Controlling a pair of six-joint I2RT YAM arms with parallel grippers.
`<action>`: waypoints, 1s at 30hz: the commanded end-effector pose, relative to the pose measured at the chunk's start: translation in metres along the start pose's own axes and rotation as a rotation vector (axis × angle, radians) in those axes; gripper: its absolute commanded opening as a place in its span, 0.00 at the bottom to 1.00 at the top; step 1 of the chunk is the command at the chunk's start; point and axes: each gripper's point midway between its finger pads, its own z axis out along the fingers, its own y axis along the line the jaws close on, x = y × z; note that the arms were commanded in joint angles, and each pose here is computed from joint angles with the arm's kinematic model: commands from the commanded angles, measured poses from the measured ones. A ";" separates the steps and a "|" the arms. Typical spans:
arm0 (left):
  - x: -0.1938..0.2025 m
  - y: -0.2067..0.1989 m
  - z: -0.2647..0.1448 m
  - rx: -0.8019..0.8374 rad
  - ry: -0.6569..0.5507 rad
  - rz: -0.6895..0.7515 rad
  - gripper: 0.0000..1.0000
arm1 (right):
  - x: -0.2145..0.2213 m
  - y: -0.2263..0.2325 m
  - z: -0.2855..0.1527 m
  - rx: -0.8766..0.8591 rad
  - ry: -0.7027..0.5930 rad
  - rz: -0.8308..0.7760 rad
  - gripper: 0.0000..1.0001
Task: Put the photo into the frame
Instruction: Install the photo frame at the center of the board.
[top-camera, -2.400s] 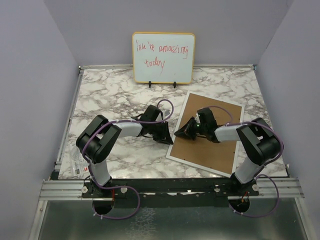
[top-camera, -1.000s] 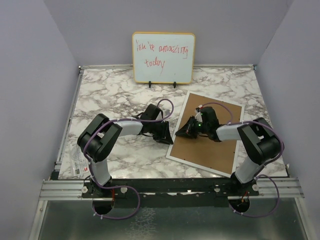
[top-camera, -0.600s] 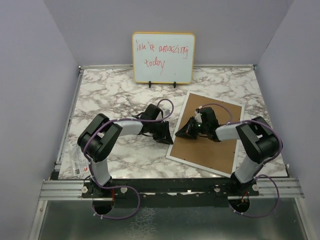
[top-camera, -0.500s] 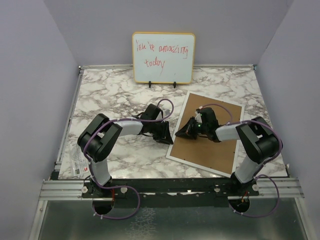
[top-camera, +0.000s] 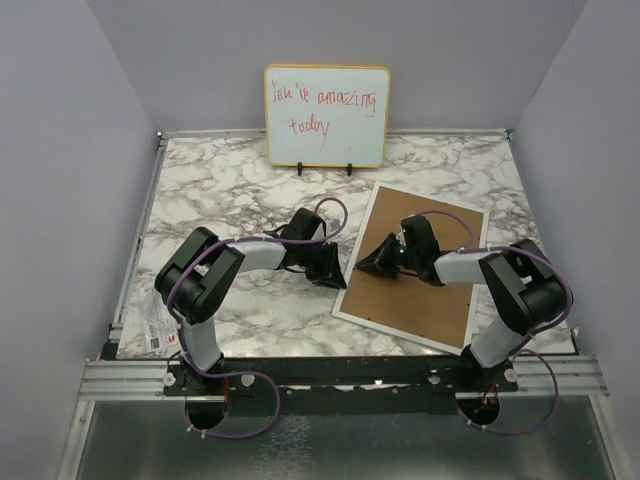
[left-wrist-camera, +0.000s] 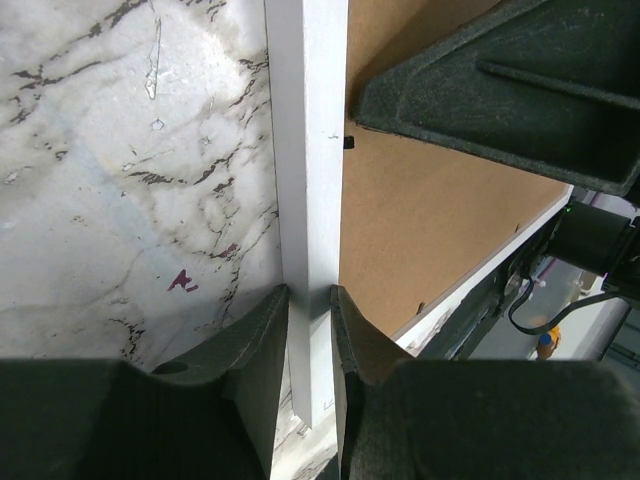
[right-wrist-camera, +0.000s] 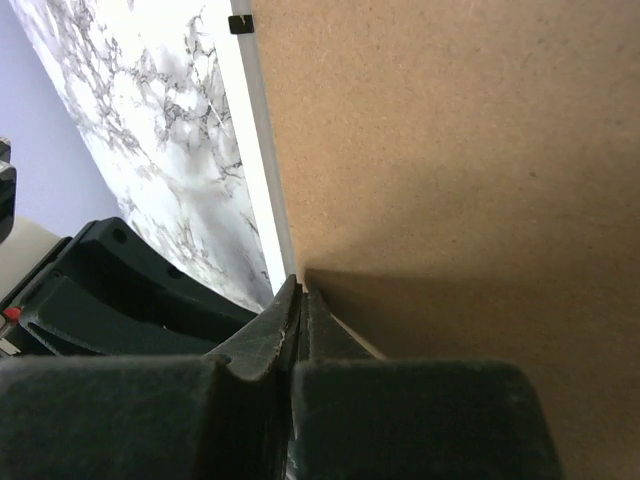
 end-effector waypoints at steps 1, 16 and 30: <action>0.049 0.082 0.005 -0.295 0.124 -0.067 0.26 | 0.015 -0.063 -0.007 0.215 0.014 -0.017 0.01; 0.047 0.084 0.007 -0.296 0.126 -0.072 0.25 | 0.010 0.031 -0.024 -0.218 -0.001 -0.174 0.01; 0.046 0.082 0.007 -0.289 0.125 -0.071 0.24 | 0.009 0.024 -0.005 -0.214 0.015 -0.142 0.01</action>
